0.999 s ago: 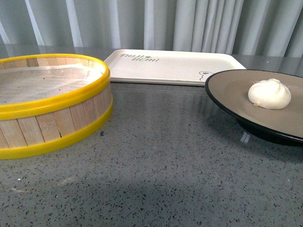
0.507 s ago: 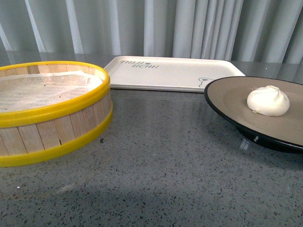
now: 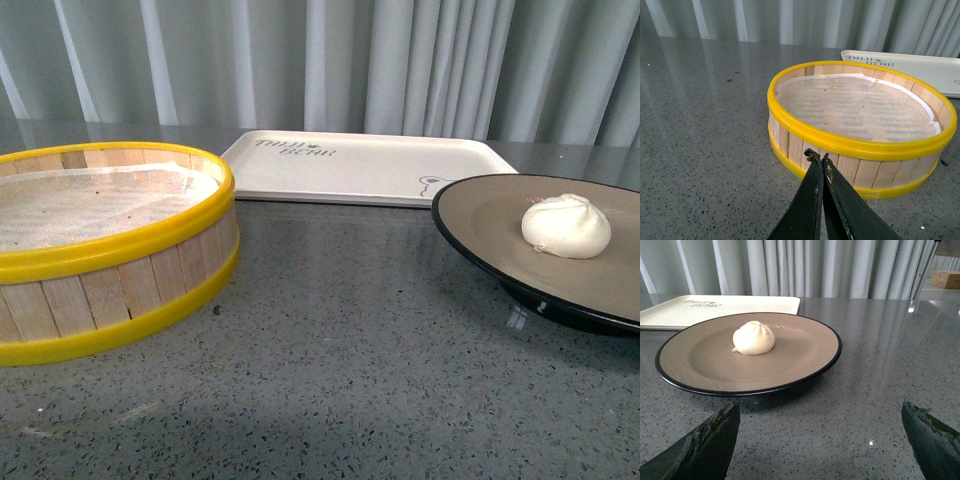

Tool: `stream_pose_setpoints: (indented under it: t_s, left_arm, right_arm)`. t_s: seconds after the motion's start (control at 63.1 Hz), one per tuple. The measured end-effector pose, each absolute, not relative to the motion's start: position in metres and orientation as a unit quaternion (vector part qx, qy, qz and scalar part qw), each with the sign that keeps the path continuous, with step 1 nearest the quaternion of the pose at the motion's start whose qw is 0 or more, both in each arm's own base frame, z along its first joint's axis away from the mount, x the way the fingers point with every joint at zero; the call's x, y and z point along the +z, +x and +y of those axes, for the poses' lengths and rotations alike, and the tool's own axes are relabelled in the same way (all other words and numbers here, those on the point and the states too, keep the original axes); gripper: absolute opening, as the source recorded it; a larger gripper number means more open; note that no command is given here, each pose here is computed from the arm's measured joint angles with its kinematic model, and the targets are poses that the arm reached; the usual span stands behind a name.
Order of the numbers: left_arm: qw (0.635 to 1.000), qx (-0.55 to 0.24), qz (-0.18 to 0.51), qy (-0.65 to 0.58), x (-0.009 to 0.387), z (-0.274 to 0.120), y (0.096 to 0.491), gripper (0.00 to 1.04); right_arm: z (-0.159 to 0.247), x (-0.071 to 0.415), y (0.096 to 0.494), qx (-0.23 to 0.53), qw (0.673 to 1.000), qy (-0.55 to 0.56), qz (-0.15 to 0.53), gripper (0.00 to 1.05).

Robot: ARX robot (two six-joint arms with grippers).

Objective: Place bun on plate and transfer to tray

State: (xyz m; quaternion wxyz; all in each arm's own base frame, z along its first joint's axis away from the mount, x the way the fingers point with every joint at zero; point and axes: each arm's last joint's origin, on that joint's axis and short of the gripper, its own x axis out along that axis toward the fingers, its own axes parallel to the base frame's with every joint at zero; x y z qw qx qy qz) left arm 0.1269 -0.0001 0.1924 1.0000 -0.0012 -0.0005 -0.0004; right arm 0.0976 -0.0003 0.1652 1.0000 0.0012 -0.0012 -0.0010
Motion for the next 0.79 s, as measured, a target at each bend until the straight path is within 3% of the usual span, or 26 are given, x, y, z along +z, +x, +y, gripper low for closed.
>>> stream_pose_setpoints:
  t_s: [0.793]
  left_arm:
    - [1.000,0.000,-0.015,-0.001,0.176,0.000,0.108,0.04]
  right_arm:
    - [0.000,0.165,0.098,-0.001,1.000,0.001,-0.001,0.96]
